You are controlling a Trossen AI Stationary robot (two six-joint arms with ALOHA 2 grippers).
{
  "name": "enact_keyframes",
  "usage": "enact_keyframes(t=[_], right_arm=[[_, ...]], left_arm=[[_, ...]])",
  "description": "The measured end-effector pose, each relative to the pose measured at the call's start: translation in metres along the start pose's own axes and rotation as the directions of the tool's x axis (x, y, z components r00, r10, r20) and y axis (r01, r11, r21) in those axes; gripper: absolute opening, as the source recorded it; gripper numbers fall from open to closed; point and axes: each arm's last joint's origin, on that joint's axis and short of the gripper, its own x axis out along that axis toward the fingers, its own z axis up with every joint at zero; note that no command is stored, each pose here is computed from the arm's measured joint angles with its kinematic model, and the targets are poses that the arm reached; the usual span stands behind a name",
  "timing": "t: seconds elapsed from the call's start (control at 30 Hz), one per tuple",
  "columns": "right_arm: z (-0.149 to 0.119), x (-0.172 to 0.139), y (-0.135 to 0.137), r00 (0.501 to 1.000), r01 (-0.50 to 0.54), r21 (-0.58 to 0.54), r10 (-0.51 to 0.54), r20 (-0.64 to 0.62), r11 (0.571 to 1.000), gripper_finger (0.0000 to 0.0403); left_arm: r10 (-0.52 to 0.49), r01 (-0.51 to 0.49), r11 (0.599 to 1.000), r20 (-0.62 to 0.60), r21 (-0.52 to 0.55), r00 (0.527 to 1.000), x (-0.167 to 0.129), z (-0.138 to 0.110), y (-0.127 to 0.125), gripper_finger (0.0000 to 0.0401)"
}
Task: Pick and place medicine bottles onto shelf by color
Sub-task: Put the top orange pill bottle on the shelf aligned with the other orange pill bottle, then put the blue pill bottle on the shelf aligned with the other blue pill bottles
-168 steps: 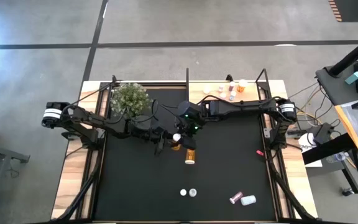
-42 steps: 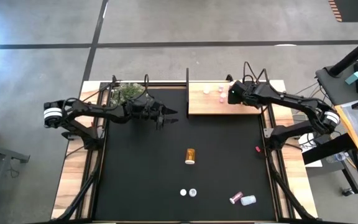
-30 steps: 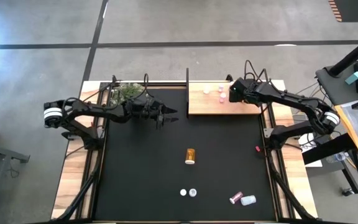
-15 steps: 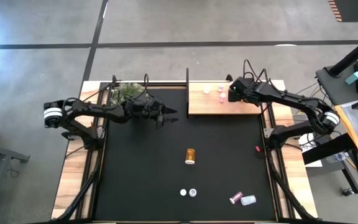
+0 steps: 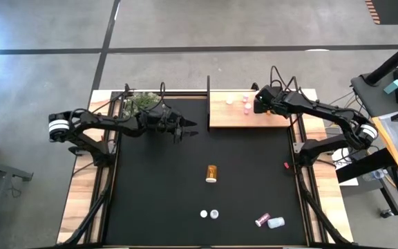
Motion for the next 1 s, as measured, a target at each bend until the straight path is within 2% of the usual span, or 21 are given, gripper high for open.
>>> enact_keyframes(t=[0.23,0.43,0.6,0.73,0.87,1.0], right_arm=[[0.011,-0.016,0.0,1.0,-0.006,-0.016,0.005,-0.027,1.0,0.0255],[0.034,-0.056,-0.004,0.999,0.01,-0.049,-0.012,-0.049,0.999,0.0264],[0.043,-0.091,-0.001,0.999,-0.022,-0.077,0.019,-0.043,0.997,0.026],[0.035,-0.116,0.011,0.995,-0.099,-0.099,0.097,-0.024,0.99,0.025],[0.014,-0.139,0.028,0.98,-0.201,-0.131,0.2,-0.018,0.971,0.0242],[-0.013,-0.156,0.039,0.961,-0.274,-0.24,0.273,-0.038,0.931,0.024]], left_arm=[[0.0,0.0,1.0,0.0,-0.004,1.0,0.0,0.0,0.0,0.0272],[-0.001,0.001,1.0,0.0,-0.005,1.0,0.0,0.0,0.0,0.0272],[-0.002,0.002,1.0,-0.001,-0.006,1.0,0.0,0.0,0.0,0.0272],[-0.026,0.026,1.0,-0.013,-0.007,1.0,0.0,0.0,-0.001,0.0272],[-0.045,0.045,0.999,-0.026,-0.009,0.999,0.0,-0.001,-0.001,0.0272],[-0.062,0.062,0.998,-0.035,-0.011,0.997,0.0,-0.002,-0.002,0.0272]])
